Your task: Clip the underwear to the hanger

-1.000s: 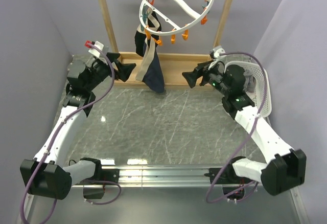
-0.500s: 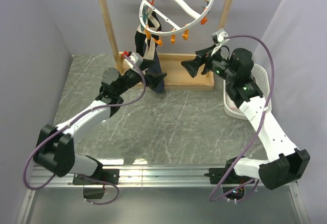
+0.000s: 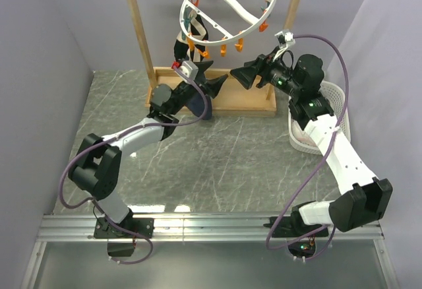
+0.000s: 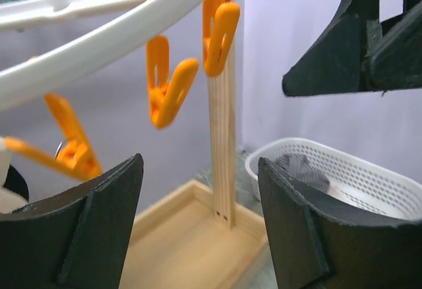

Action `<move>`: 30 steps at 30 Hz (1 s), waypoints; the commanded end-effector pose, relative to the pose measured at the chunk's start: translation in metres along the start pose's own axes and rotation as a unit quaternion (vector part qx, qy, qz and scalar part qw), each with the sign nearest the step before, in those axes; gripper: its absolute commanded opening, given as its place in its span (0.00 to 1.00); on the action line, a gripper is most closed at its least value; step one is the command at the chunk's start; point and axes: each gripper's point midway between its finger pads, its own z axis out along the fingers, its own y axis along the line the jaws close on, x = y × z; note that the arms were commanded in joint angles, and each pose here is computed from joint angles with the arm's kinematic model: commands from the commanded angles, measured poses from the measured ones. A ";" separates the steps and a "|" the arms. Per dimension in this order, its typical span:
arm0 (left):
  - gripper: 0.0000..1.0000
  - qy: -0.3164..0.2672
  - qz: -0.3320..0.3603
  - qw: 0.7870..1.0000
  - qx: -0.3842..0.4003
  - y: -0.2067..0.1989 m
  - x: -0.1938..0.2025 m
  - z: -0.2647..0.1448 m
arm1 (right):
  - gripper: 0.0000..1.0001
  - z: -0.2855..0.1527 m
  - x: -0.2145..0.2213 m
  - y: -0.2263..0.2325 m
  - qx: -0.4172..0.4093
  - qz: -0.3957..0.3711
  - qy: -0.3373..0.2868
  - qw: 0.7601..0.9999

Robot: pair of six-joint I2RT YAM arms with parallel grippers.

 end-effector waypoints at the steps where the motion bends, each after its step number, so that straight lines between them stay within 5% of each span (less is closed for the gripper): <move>1: 0.75 -0.077 0.047 0.996 -0.025 0.005 -0.040 0.021 | 0.82 0.003 -0.037 0.011 -0.022 0.007 -0.049 0.999; 7: 0.74 -0.093 0.052 0.993 -0.051 0.015 -0.037 0.039 | 0.90 0.005 -0.043 0.003 0.005 0.021 -0.057 0.998; 15: 0.70 -0.107 0.051 0.991 -0.056 0.017 -0.037 0.053 | 0.89 0.003 -0.047 0.023 -0.068 -0.035 -0.045 0.996; 18: 0.65 -0.110 0.056 0.991 -0.051 0.015 -0.040 0.053 | 0.89 0.004 -0.048 0.022 -0.067 -0.039 -0.044 0.996; 21: 0.45 -0.111 0.057 0.991 -0.048 0.012 -0.041 0.049 | 0.88 0.007 -0.047 0.021 -0.072 -0.039 -0.041 0.996; 30: 0.27 -0.096 0.057 0.994 -0.022 0.001 -0.043 0.046 | 0.77 0.022 -0.042 0.016 -0.097 -0.053 -0.037 0.993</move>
